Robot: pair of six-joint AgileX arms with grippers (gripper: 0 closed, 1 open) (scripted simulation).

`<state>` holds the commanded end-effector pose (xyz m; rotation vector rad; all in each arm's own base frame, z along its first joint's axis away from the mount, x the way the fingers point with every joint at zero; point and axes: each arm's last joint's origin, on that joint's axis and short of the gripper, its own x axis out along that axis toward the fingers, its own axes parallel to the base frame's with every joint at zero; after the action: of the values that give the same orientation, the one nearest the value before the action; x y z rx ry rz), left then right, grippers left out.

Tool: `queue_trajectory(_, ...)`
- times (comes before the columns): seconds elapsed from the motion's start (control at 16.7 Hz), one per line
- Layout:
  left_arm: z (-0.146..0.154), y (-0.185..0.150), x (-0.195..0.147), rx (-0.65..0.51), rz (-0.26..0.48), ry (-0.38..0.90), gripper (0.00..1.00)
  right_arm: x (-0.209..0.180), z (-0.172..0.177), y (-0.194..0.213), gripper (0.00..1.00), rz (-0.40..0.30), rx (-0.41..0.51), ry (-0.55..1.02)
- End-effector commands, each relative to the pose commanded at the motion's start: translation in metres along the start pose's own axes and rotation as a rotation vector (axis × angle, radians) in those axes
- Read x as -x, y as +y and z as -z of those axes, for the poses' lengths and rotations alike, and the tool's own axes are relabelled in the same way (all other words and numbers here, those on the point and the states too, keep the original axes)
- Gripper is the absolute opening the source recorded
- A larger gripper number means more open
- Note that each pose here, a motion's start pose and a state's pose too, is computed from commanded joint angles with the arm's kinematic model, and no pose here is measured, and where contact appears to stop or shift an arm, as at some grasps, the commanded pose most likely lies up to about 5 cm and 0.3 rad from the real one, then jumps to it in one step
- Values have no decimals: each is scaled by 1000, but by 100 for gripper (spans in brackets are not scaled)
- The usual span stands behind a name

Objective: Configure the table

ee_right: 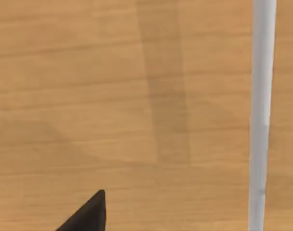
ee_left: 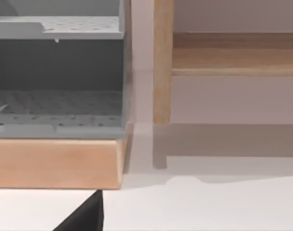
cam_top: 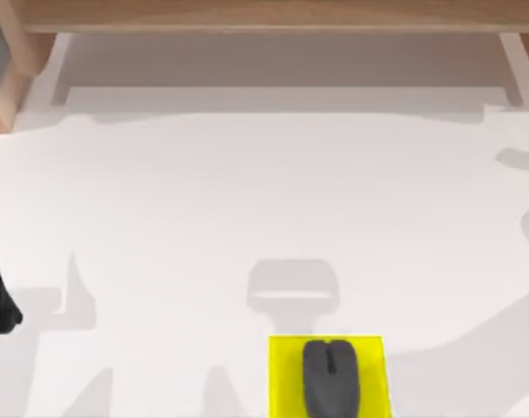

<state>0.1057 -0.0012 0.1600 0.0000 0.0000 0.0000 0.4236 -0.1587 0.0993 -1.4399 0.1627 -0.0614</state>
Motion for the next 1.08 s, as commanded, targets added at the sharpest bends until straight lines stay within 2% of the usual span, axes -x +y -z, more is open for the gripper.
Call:
queue_trajectory(0.3,0,0,0,0,0,0,100,47,-46,-72,100,-8,-272,3)
queue_trajectory(0.6,0,0,0,0,0,0,100,154,-99,-141,100,34,-617,-50)
queue_trajectory(0.84,0,0,0,0,0,0,100,252,-120,-141,100,47,-907,-114)
queue_trajectory(1.08,0,0,0,0,0,0,100,316,-121,-99,100,24,-1169,-168)
